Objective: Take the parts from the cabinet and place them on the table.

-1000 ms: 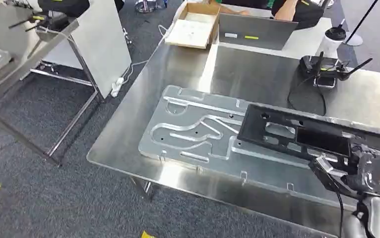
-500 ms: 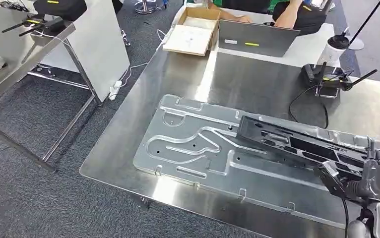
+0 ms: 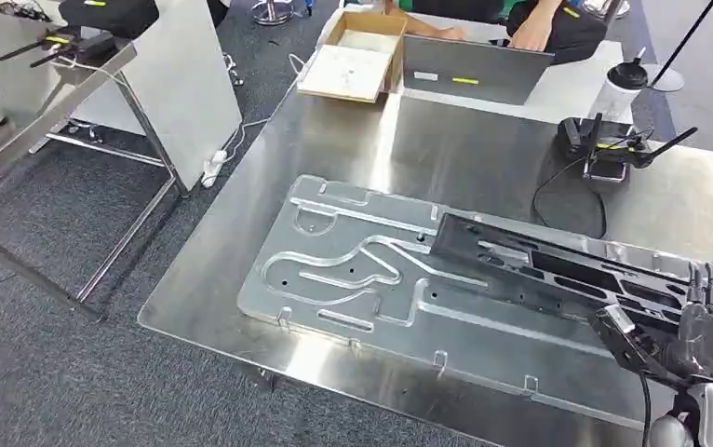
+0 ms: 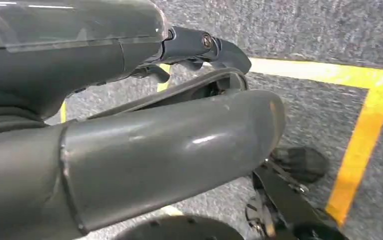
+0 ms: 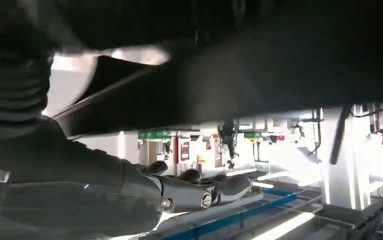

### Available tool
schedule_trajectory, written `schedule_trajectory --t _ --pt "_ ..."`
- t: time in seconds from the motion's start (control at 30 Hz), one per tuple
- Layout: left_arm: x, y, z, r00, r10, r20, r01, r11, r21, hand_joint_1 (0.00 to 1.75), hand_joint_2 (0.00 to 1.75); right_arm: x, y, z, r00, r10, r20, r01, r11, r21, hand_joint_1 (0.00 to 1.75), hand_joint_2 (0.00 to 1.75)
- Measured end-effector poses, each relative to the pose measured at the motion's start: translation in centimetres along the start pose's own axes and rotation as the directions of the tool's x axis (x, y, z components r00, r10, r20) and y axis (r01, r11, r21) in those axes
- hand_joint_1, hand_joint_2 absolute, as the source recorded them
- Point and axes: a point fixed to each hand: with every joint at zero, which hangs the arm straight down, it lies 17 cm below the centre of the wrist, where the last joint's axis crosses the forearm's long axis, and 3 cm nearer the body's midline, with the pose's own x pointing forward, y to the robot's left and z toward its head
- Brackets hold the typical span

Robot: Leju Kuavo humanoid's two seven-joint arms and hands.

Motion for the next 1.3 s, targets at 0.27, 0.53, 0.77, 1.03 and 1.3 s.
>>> schedule_trajectory --t 0.27,0.53,0.77,1.03,1.3 --pt "0.0 -0.2 0.0 1.0 0.016 -0.002 -0.016 1.0 -0.003 0.0 0.0 0.0 0.4 0.4 1.0 -0.001 -0.001 0.001 1.0 0.01 0.0 0.0" --pt "0.1 -0.5 0.1 1.0 0.021 -0.001 -0.021 1.0 -0.01 0.0 0.0 0.0 0.4 0.5 1.0 0.0 0.003 0.0 1.0 0.013 0.0 0.0" --pt "-0.1 -0.6 0.1 1.0 0.024 -0.005 -0.024 1.0 -0.011 0.0 0.0 0.3 0.4 0.4 1.0 -0.004 0.007 0.004 1.0 0.012 0.0 0.0" --pt "0.3 -0.3 0.0 1.0 0.026 -0.008 -0.026 1.0 -0.006 0.0 0.0 0.4 0.8 0.5 1.0 -0.005 0.005 0.005 1.0 0.027 0.0 0.0" --pt "0.0 -0.3 0.0 1.0 0.019 -0.01 -0.019 1.0 -0.003 0.0 0.0 -1.0 2.2 0.5 0.999 0.017 -0.035 -0.013 0.993 0.116 0.0 1.75"
